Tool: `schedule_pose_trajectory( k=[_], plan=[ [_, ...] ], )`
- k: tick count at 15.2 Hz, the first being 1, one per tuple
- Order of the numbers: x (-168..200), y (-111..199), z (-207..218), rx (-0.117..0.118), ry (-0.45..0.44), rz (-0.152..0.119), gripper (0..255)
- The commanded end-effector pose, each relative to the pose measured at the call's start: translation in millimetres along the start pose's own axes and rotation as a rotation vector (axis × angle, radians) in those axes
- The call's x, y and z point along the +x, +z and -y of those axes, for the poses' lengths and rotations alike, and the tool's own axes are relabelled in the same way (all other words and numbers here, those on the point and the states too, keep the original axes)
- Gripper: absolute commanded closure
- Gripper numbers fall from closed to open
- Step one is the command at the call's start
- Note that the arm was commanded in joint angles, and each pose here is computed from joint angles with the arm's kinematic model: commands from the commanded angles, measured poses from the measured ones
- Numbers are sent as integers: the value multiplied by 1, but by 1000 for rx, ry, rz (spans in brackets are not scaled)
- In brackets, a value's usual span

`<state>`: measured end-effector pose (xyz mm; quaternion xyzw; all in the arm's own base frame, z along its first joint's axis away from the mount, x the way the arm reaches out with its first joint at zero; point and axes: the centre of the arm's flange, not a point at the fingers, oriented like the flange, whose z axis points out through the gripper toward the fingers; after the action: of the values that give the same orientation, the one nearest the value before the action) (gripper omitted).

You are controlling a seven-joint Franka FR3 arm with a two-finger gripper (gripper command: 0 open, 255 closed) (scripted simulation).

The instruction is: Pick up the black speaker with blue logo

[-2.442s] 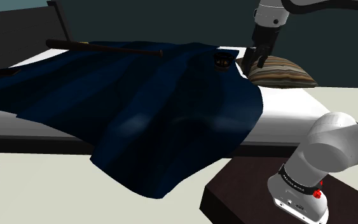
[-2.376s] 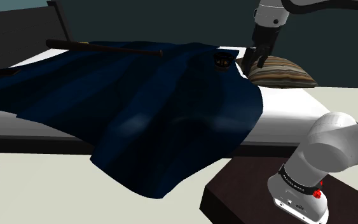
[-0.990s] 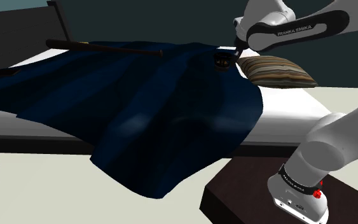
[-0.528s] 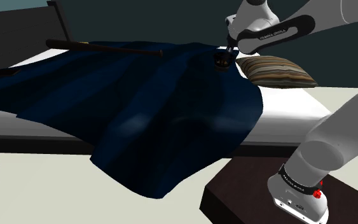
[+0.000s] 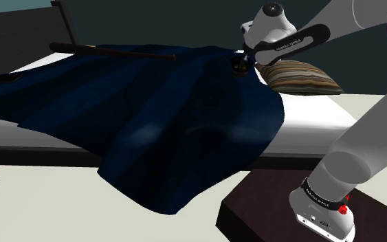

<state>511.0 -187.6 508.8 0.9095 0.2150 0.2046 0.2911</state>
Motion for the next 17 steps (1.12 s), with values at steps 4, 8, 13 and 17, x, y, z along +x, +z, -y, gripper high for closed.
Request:
schedule_pose_trajectory(
  k=[4, 8, 13, 17],
  plan=[
    [-3, 10, 9, 0, 0, -1, 255],
    [-3, 11, 9, 0, 0, -1, 255],
    [-3, 10, 9, 0, 0, -1, 255],
    [2, -5, -4, 0, 0, -1, 255]
  ],
)
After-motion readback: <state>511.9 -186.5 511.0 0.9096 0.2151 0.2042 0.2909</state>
